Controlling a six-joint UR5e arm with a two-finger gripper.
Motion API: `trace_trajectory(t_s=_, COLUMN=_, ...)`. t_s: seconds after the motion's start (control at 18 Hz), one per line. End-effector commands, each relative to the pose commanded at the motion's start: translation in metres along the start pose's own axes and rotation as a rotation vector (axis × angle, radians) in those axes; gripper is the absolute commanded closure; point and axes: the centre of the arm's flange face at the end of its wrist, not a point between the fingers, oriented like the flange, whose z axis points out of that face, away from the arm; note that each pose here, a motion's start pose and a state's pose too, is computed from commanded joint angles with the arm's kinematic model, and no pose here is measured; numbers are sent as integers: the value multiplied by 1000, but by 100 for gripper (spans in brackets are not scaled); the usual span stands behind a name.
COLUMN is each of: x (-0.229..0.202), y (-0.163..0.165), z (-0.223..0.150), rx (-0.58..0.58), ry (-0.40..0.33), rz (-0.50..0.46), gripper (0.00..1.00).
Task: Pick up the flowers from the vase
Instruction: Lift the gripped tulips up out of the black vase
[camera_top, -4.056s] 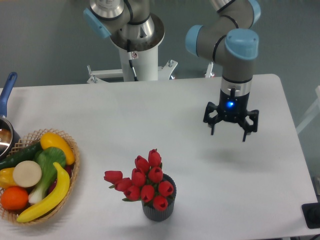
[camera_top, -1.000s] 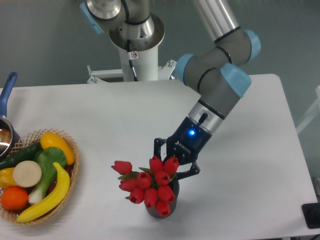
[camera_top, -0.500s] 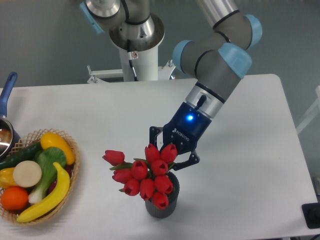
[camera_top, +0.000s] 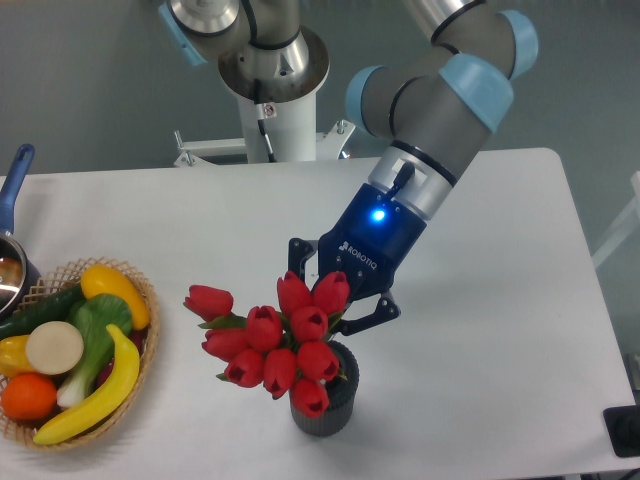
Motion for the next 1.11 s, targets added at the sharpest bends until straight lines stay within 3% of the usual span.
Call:
trace_trajectory(t_s=0.22, x=1, y=-2, z=-6, rx=3, ry=-8, rz=-9, gripper=100)
trace_trajectory(t_s=0.72, x=-6, y=-28, z=-80, rx=86, ry=-72, rz=-27, gripper=100)
trace_trajectory(t_s=1.0, x=-24, y=-28, z=-129, rx=77, ry=-180, rz=60, gripper=100)
trace_trajectory(t_s=1.11, x=-29, y=-21, z=-136, rx=-27, ry=-294, rz=90, gripper=100)
